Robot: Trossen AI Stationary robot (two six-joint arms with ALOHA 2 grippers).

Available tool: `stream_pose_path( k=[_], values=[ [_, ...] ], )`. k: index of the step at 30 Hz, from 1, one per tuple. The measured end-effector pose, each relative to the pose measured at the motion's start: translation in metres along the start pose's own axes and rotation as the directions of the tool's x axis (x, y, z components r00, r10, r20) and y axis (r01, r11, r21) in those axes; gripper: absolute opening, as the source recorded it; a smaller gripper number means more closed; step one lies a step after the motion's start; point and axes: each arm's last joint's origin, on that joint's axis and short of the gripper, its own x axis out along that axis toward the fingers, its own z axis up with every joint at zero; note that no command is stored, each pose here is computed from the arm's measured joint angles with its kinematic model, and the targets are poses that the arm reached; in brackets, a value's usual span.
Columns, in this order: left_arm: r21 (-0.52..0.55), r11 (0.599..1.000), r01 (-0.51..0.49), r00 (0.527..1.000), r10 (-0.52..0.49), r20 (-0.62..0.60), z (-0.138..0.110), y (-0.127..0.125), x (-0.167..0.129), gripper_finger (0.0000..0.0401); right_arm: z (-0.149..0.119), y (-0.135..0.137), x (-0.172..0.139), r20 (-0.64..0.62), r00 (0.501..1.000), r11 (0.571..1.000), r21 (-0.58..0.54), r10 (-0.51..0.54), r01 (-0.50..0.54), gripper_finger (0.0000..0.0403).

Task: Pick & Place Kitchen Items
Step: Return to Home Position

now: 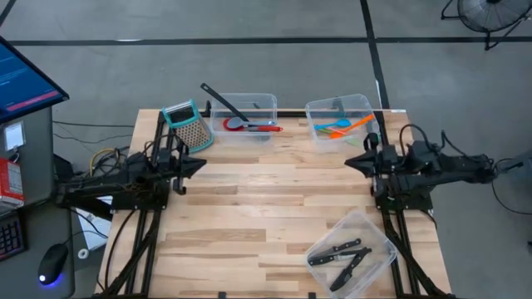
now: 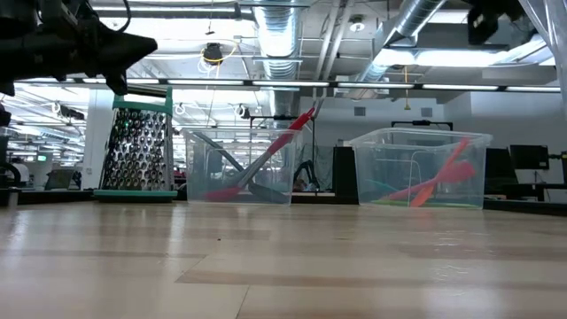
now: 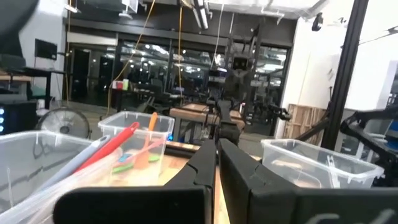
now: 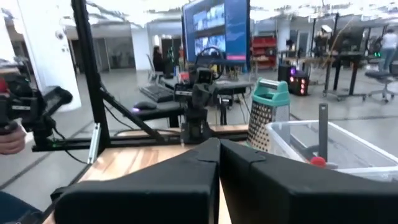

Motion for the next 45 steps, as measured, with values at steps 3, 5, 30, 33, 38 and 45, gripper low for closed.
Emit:
stream_pose_path(
  k=[3, 5, 30, 33, 38, 45],
  values=[
    [0.006, 1.000, 0.011, 1.000, -0.011, 0.004, 0.000, 0.000, 0.000, 0.0003, -0.015, -0.002, -0.009, 0.042, 0.999, 1.000, 0.024, -0.001, 0.000, 0.0001],
    [0.008, 1.000, 0.020, 1.000, -0.020, -0.001, 0.000, -0.001, 0.000, 0.0003, -0.026, -0.003, -0.014, 0.067, 0.998, 0.999, 0.046, -0.008, 0.005, 0.0001],
    [0.052, 0.999, 0.010, 0.994, -0.005, -0.109, -0.011, 0.001, 0.006, 0.0003, -0.110, -0.008, -0.001, 0.049, 0.995, 0.996, 0.027, -0.087, 0.085, 0.0000],
    [0.052, 0.999, 0.010, 0.994, -0.005, -0.110, -0.011, 0.001, 0.006, 0.0003, -0.110, -0.011, -0.002, 0.046, 0.988, 0.988, 0.043, -0.148, 0.146, 0.0001],
    [0.051, 0.999, 0.011, 0.994, -0.005, -0.107, -0.011, 0.001, 0.006, 0.0003, -0.111, -0.012, -0.001, 0.044, 0.985, 0.984, 0.067, -0.167, 0.164, 0.0006],
    [0.052, 0.999, 0.012, 0.995, -0.006, -0.101, -0.010, 0.001, 0.006, 0.0003, -0.112, -0.012, -0.001, 0.034, 0.985, 0.985, 0.057, -0.167, 0.165, 0.0008]
  ],
)
